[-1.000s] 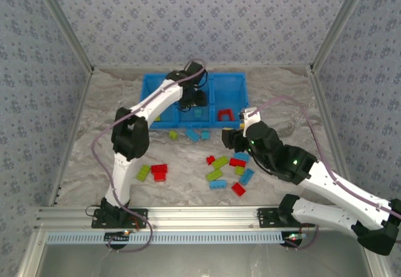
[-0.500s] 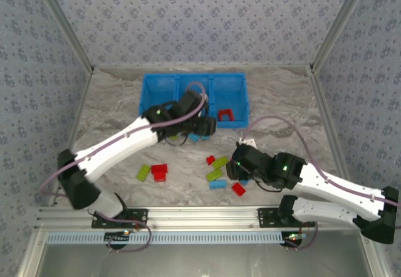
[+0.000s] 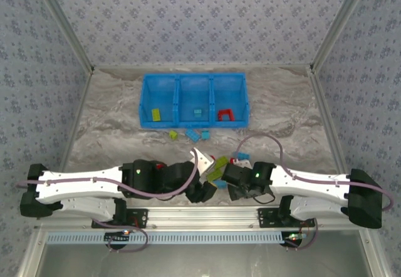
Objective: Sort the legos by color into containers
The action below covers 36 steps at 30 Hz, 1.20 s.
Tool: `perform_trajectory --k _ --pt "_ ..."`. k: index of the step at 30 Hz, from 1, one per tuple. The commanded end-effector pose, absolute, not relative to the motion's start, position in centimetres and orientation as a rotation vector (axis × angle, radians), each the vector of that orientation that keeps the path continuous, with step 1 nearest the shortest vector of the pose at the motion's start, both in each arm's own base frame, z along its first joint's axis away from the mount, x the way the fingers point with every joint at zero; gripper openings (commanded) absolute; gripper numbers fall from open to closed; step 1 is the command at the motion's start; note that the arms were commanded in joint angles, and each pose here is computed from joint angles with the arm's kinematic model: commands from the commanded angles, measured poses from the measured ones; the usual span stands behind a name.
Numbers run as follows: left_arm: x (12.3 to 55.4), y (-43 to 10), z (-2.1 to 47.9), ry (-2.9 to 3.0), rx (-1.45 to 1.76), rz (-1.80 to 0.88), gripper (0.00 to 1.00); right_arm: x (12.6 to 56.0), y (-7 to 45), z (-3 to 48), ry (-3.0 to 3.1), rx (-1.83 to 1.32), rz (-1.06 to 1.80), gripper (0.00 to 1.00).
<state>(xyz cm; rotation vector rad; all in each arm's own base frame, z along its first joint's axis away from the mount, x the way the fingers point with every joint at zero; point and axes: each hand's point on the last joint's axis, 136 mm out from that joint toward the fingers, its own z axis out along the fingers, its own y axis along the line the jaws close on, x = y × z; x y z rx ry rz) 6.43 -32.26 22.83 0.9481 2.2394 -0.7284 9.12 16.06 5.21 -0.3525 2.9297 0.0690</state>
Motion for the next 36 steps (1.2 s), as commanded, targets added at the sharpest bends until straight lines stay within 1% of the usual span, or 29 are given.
perform_trajectory --k 1,7,14,19,28,32,36 --pt "6.5 -32.8 23.9 2.201 0.877 -0.737 0.66 8.9 16.7 4.4 2.958 -0.326 0.114 0.72" --pt "6.4 -32.2 23.9 2.196 0.862 -0.756 0.66 10.0 16.5 3.5 2.989 -0.295 0.108 0.72" --pt "6.3 -31.3 23.5 2.215 0.848 -0.76 0.65 10.4 17.3 2.6 3.014 -0.342 0.117 0.62" --pt "6.5 -31.0 23.4 2.215 0.829 -0.755 0.65 10.5 17.1 2.1 3.016 -0.337 0.095 0.59" --pt "6.6 -31.0 23.4 2.213 0.82 -0.756 0.65 11.1 17.6 1.3 3.01 -0.338 0.078 0.46" --pt "6.7 -31.1 23.7 2.202 0.809 -0.764 0.65 11.3 17.3 2.3 2.97 -0.34 0.042 0.37" --pt "7.1 -31.4 25.1 2.171 0.787 -0.775 0.65 11.6 16.6 5.3 2.907 -0.308 0.05 0.33"
